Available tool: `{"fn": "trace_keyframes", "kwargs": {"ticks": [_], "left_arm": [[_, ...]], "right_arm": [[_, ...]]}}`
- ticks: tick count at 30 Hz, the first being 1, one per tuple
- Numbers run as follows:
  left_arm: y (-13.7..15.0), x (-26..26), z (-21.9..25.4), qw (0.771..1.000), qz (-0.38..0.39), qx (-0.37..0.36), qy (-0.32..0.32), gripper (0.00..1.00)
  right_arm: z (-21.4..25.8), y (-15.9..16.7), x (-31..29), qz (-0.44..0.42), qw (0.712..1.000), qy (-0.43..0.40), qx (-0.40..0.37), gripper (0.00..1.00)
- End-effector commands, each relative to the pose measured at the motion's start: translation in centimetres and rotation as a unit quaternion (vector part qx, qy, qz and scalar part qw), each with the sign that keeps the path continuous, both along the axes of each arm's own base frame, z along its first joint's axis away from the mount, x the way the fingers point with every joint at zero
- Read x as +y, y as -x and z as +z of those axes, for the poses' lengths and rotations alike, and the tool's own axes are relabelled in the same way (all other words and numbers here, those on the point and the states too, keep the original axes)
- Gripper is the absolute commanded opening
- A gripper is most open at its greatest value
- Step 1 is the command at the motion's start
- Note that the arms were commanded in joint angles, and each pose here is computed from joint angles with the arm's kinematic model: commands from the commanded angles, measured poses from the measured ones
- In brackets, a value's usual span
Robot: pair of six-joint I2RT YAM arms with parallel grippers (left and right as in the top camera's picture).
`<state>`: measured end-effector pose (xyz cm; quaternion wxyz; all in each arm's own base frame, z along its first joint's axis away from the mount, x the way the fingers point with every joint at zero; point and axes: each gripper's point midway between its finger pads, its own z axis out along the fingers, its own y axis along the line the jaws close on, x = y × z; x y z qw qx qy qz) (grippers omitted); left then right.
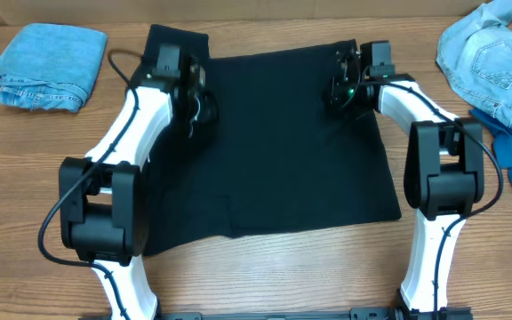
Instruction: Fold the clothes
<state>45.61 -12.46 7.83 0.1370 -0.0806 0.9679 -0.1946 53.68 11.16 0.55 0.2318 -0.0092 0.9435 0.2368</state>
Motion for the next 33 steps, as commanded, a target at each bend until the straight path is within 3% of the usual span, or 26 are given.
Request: {"fn": "trace_keyframes", "kwargs": {"ticks": [1, 10, 16, 23, 28, 33], "left_arm": [[-3.4, -1.1, 7.0, 0.995, -0.025, -0.093, 0.018, 0.3], [-4.4, -0.6, 13.4, 0.989, -0.021, -0.147, 0.004, 0.32], [-3.8, -0.1, 13.3, 0.991, -0.022, -0.135, -0.009, 0.32], [-3.1, 0.9, 12.5, 0.993, -0.014, -0.114, -0.038, 0.32], [-3.1, 1.2, 12.3, 0.992, -0.009, -0.113, -0.047, 0.33], [-2.9, 1.3, 12.2, 0.993, -0.01, -0.109, -0.049, 0.33]], "right_arm": [[-0.4, -0.4, -0.7, -0.012, 1.0, 0.019, -0.005, 0.04], [-3.5, -1.1, -5.9, -0.087, 0.986, 0.141, 0.001, 0.04], [-6.4, -0.7, -9.2, -0.114, 0.982, 0.147, 0.027, 0.04], [-6.6, -0.7, -14.7, -0.174, 0.974, 0.142, 0.037, 0.04], [-6.8, 0.0, -15.4, -0.178, 0.972, 0.143, 0.051, 0.04], [-3.6, -0.9, -11.8, -0.134, 0.988, 0.073, 0.039, 0.61]]}}
